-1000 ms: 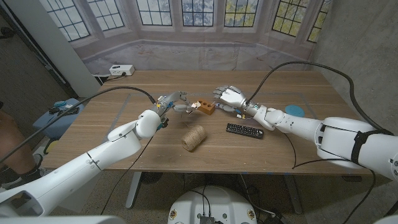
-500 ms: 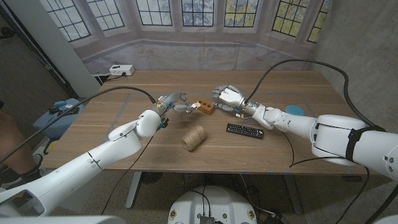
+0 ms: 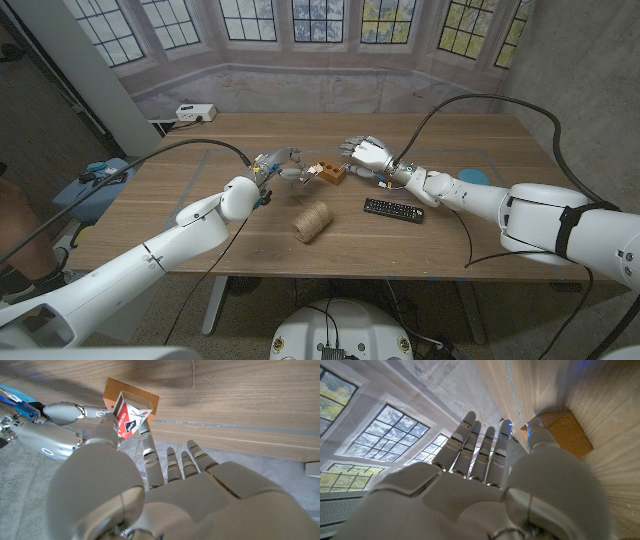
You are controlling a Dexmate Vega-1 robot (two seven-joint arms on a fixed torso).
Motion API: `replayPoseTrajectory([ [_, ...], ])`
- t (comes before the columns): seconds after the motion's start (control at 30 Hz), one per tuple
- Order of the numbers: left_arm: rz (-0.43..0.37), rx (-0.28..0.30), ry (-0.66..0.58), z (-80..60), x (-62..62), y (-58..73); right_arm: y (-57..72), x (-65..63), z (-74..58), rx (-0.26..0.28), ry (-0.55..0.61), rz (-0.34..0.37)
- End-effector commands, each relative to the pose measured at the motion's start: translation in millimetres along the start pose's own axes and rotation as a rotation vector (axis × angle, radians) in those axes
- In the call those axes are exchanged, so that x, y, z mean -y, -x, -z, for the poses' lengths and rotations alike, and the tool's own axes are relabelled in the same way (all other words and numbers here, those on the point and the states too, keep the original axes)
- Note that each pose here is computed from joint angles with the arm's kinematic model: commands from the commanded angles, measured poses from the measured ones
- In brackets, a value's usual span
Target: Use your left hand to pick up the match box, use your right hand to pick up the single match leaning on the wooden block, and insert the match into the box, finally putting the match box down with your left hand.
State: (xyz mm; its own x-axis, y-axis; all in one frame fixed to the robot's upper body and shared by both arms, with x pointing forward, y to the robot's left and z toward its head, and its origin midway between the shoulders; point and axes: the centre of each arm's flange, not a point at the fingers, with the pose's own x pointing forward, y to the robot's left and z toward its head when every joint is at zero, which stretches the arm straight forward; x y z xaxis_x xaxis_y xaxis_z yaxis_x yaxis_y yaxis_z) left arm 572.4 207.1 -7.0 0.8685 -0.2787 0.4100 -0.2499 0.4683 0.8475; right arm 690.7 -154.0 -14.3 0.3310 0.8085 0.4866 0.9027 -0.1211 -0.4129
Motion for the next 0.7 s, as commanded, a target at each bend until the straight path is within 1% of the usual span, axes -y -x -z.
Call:
replayPoseTrajectory([
  [0.03, 0.001, 0.0, 0.0, -2.1, 1.5, -1.9, 3.3, 0.4, 1.3, 0.012, 0.004, 0.001],
  [0.4, -0.005, -0.004, 0.001, -1.7, 2.7, -1.1, 3.3, 1.0, -0.1, 0.027, 0.007, 0.002],
  [0.7, -0.007, -0.006, 0.004, -1.4, 3.1, -0.7, -0.6, -0.3, -0.8, 0.023, 0.007, -0.004],
])
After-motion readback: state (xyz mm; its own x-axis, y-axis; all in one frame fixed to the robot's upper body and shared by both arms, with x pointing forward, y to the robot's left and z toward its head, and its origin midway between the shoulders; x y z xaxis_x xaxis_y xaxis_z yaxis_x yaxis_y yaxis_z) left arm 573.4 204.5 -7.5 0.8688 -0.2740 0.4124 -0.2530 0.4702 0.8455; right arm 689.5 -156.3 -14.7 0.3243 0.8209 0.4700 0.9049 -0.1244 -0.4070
